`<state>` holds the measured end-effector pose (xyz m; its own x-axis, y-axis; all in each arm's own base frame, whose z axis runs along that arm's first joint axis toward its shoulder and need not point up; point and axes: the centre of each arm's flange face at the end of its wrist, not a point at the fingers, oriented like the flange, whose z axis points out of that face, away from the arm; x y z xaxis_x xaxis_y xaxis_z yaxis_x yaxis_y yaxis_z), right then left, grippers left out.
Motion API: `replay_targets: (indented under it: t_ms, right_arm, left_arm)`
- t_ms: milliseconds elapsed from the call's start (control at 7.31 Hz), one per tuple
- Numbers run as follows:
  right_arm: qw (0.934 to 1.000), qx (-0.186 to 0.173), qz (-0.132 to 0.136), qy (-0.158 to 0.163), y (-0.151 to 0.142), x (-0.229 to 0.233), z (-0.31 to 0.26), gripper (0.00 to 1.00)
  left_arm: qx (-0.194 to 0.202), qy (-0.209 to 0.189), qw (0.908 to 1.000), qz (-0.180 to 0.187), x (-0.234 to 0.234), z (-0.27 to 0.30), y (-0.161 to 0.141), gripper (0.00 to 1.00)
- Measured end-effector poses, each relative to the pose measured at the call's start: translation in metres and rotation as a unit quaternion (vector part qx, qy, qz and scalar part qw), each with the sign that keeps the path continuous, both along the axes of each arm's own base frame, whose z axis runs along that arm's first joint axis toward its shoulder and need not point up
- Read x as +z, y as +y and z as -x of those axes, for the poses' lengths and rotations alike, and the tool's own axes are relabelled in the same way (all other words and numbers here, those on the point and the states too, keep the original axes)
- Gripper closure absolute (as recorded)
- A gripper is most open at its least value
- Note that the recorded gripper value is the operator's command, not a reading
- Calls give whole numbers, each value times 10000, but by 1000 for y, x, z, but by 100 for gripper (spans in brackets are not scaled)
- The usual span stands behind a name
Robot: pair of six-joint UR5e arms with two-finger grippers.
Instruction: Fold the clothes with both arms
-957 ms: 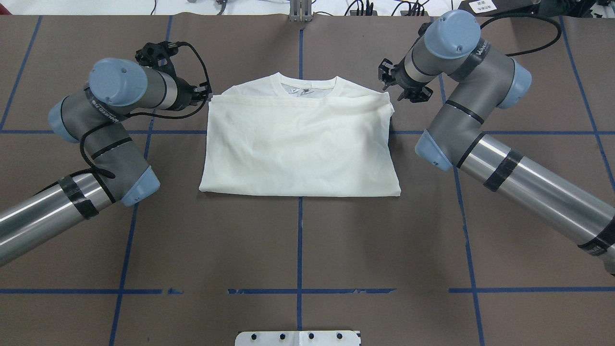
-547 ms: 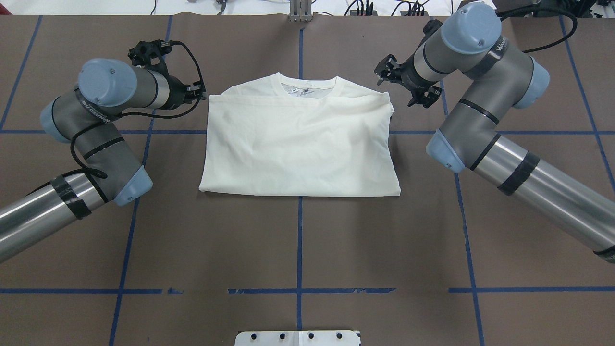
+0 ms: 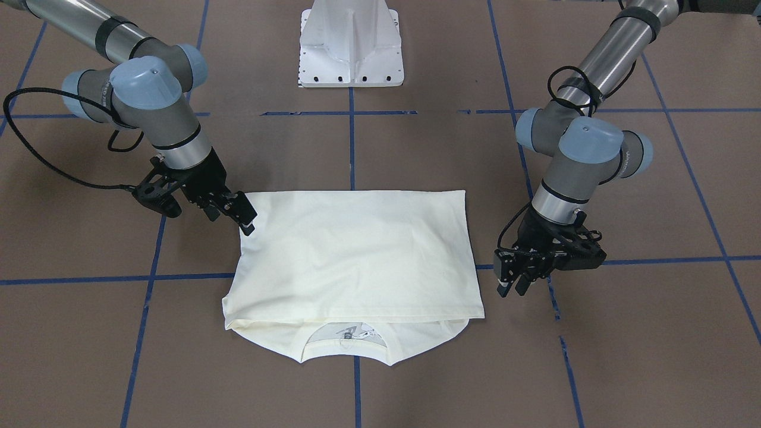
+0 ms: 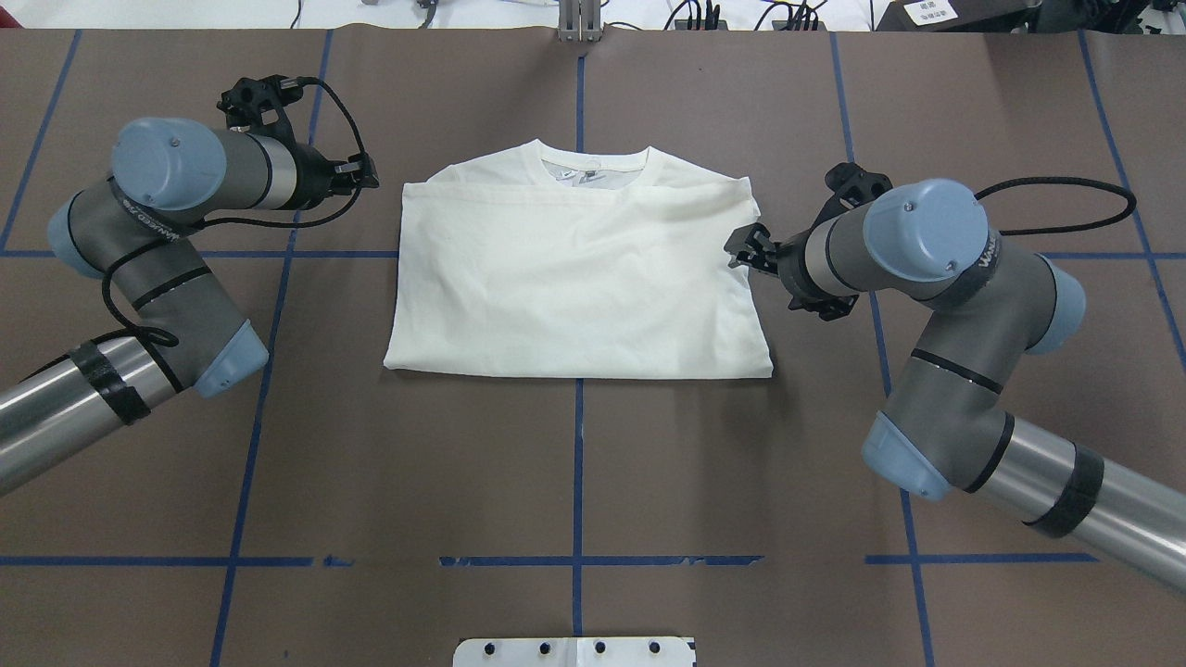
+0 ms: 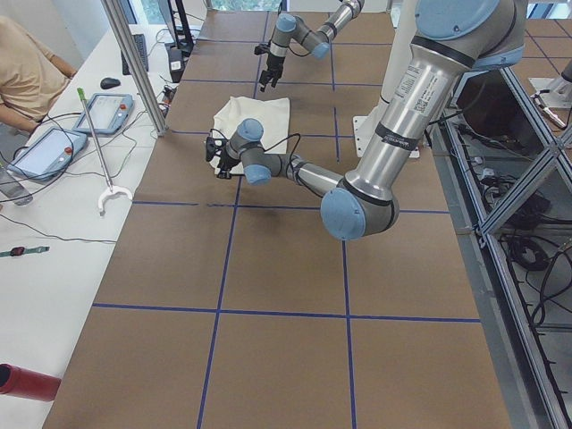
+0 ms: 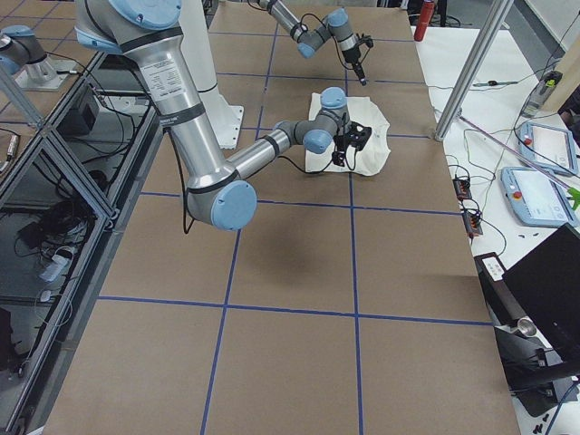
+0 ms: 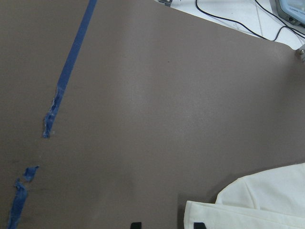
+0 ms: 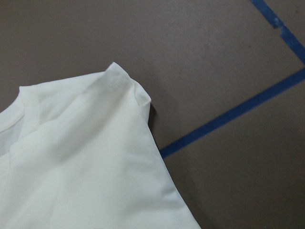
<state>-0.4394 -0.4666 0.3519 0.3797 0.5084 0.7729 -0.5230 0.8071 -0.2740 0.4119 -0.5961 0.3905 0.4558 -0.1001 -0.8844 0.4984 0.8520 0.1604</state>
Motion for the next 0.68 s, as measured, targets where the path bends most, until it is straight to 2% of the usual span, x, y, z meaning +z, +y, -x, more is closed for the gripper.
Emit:
replay_targets:
  t_ms: [137,547,684]
  right_arm:
    - [9999,-3,153,-10,14,7,7,1]
    - [9986,-276,448,-33,44,23,12,12]
    - [9982,-318,510,-24,49,27,14,22]
  left_arm:
    - [-7,-4,10000,-7,0,1,0,53]
    - [-38,-4,10000,-17,-1,4,-3,53]
    - [-63,0,10000,-24,-2,7,-5,53]
